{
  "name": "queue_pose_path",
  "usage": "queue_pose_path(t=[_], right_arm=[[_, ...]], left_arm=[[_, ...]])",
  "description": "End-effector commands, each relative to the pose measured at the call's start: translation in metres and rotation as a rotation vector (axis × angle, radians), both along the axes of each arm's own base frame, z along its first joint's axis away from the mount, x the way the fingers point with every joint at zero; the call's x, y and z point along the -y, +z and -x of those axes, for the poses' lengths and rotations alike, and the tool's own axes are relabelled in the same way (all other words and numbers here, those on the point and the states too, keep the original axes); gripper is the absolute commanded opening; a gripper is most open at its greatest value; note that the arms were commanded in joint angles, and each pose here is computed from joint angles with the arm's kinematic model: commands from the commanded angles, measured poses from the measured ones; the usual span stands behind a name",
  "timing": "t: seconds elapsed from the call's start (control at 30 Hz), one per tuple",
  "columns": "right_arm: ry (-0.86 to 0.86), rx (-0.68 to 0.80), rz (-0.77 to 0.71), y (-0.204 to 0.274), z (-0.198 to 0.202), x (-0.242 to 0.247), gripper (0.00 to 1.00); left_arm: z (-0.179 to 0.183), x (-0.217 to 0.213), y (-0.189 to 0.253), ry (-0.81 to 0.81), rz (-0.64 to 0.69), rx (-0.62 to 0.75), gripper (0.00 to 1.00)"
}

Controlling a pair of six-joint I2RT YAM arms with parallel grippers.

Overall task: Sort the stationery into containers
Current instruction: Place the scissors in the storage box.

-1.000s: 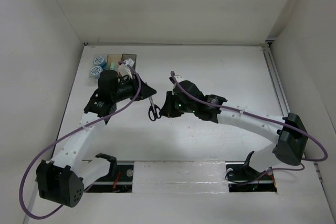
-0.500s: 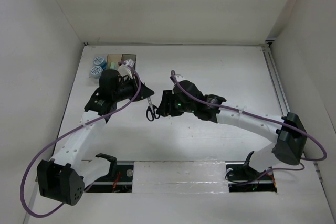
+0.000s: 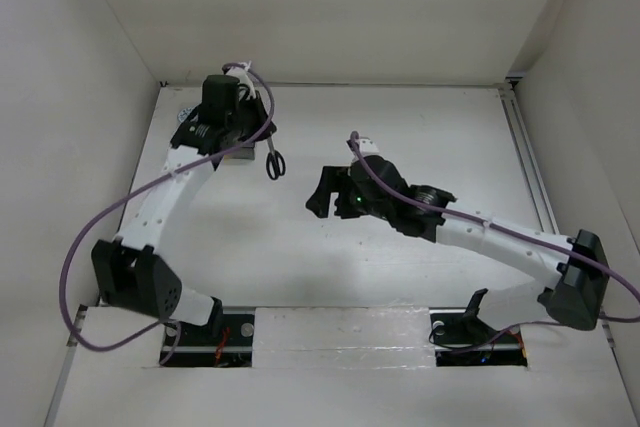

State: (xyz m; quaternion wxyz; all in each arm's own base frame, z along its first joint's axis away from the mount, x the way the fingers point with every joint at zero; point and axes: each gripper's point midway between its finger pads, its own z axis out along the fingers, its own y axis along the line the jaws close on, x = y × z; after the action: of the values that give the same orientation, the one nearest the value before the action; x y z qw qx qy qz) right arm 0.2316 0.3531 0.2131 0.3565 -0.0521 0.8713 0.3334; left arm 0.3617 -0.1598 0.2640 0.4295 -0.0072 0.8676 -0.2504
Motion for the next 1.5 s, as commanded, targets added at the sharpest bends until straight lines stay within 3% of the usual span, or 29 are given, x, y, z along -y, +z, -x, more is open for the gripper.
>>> queue_pose_path(t=[0.0,0.1,0.17,0.2,0.23,0.33,0.47,0.6,0.9,1.17,1.47], right_arm=[[-0.042,0.065,-0.028,0.02,-0.001,0.021,0.84],[-0.05,0.077,-0.039,0.024,0.008,0.037,0.84],[-0.05,0.078,-0.04,0.024,0.016,0.048,0.84],[-0.05,0.078,-0.04,0.024,0.02,0.054,0.84],[-0.051,0.093,-0.064,0.035,0.026,0.063,0.84],[-0.065,0.111,-0.078,0.044,0.037,0.083,0.84],[-0.052,0.097,-0.004,0.026,0.054,0.109,0.84],[-0.031,0.101,-0.033,0.025,0.064,0.116,0.84],[0.0,0.101,-0.045,0.019,0.074,0.122,0.84],[-0.006,0.124,-0.034,0.022,0.068,0.119,0.84],[0.015,0.115,-0.023,0.02,0.064,0.109,0.84]], left_arm=[[-0.038,-0.029,-0.022,0.095,-0.192,-0.061,0.0],[-0.076,-0.04,0.007,0.161,-0.256,-0.001,0.0],[-0.097,-0.055,-0.016,0.188,-0.373,-0.082,0.0],[-0.112,-0.055,0.013,0.192,-0.383,-0.021,0.0],[-0.126,-0.069,-0.001,0.209,-0.408,-0.057,0.0],[-0.151,-0.074,0.02,0.197,-0.376,0.015,0.0],[-0.185,-0.075,0.007,0.16,-0.458,0.06,0.0],[-0.205,-0.087,-0.008,0.171,-0.523,0.087,0.0],[-0.219,-0.093,-0.074,0.117,-0.506,0.003,0.0],[-0.235,-0.094,-0.078,0.145,-0.503,0.031,0.0],[-0.23,-0.105,-0.098,0.23,-0.458,-0.014,0.0]])
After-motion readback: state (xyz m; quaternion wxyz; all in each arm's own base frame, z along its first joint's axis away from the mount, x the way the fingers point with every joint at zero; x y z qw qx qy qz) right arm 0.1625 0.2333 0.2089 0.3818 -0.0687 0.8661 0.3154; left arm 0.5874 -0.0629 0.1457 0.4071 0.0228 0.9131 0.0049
